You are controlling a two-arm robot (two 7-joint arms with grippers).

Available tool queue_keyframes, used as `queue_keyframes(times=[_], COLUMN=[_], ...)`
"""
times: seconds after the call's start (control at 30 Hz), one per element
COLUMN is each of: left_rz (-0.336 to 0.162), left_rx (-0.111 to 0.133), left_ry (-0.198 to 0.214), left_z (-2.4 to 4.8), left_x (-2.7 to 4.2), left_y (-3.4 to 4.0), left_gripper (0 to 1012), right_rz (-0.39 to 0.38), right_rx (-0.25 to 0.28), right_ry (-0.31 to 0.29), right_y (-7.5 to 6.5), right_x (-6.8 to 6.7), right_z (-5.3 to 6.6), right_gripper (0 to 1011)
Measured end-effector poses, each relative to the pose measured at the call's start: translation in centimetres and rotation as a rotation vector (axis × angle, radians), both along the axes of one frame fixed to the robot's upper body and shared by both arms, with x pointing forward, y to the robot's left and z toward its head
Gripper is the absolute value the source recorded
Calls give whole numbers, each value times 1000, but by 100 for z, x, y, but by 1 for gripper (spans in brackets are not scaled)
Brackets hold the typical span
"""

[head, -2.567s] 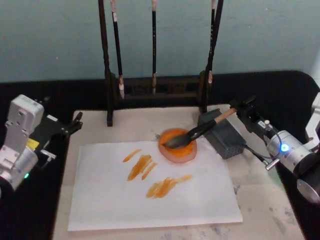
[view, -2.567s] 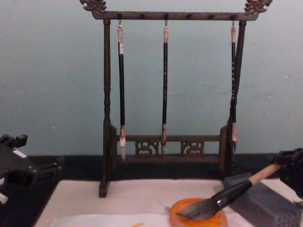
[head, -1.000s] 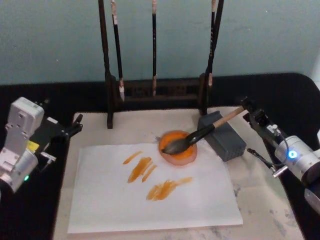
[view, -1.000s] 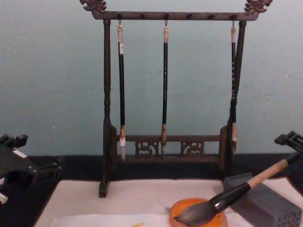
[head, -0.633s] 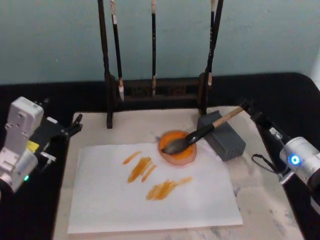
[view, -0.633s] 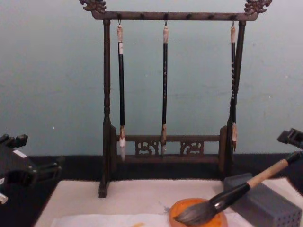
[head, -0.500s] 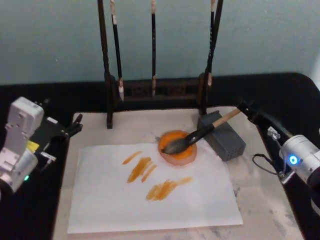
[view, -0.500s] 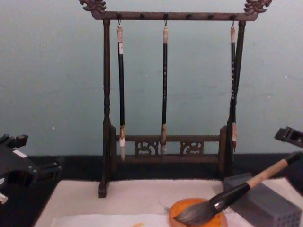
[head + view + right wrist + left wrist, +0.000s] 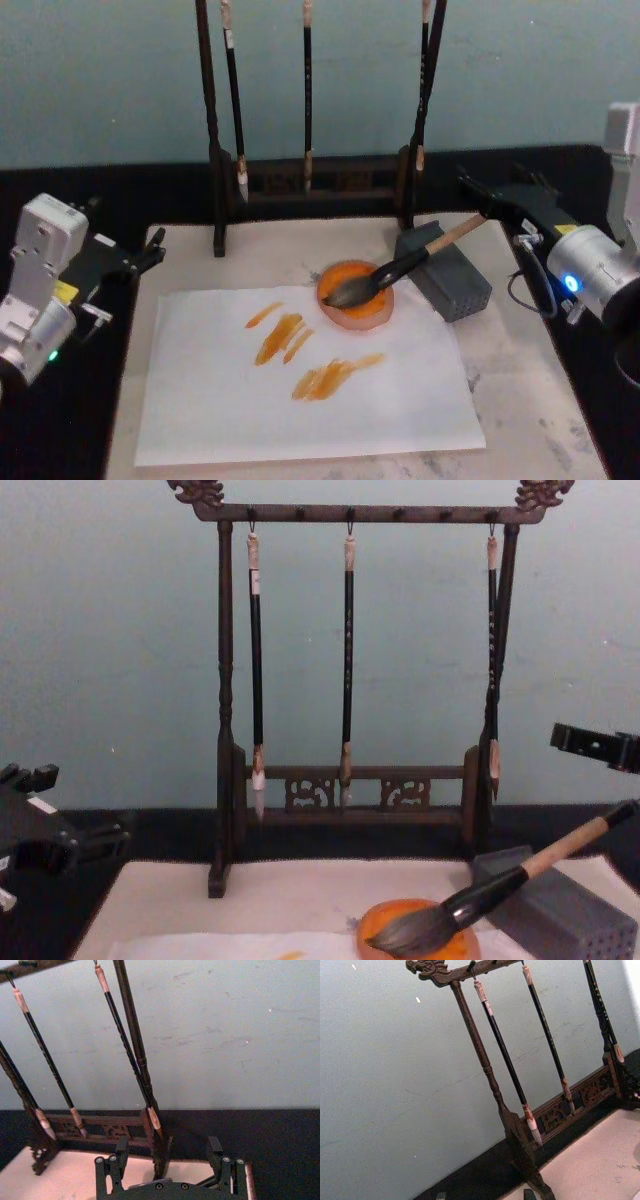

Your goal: Pick up the brush from the inkstone, write on the paper, then place the brush back to its original position.

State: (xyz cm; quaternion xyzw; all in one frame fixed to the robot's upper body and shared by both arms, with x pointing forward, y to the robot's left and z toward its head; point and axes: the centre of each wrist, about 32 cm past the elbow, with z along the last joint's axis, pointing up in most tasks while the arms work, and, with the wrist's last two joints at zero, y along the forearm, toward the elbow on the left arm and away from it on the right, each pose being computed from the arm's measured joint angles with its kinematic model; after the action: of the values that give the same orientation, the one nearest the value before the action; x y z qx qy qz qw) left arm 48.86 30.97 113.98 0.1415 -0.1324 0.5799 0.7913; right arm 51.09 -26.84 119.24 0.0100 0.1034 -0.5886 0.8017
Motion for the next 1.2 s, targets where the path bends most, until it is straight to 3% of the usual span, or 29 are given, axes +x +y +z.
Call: queue_keyframes(times=[0.23, 1.2], left_rz=[0, 0], left_rx=[0, 0], left_ry=[0, 0], left_z=[0, 0], left_x=[0, 0], left_y=[0, 0], left_gripper=[1001, 1001], right_rz=[-8, -8], right_rx=[-58, -53], right_ry=[-11, -7], right_y=[72, 92], right_x=[131, 146], right_z=[-31, -59], right_gripper=[1000, 1000])
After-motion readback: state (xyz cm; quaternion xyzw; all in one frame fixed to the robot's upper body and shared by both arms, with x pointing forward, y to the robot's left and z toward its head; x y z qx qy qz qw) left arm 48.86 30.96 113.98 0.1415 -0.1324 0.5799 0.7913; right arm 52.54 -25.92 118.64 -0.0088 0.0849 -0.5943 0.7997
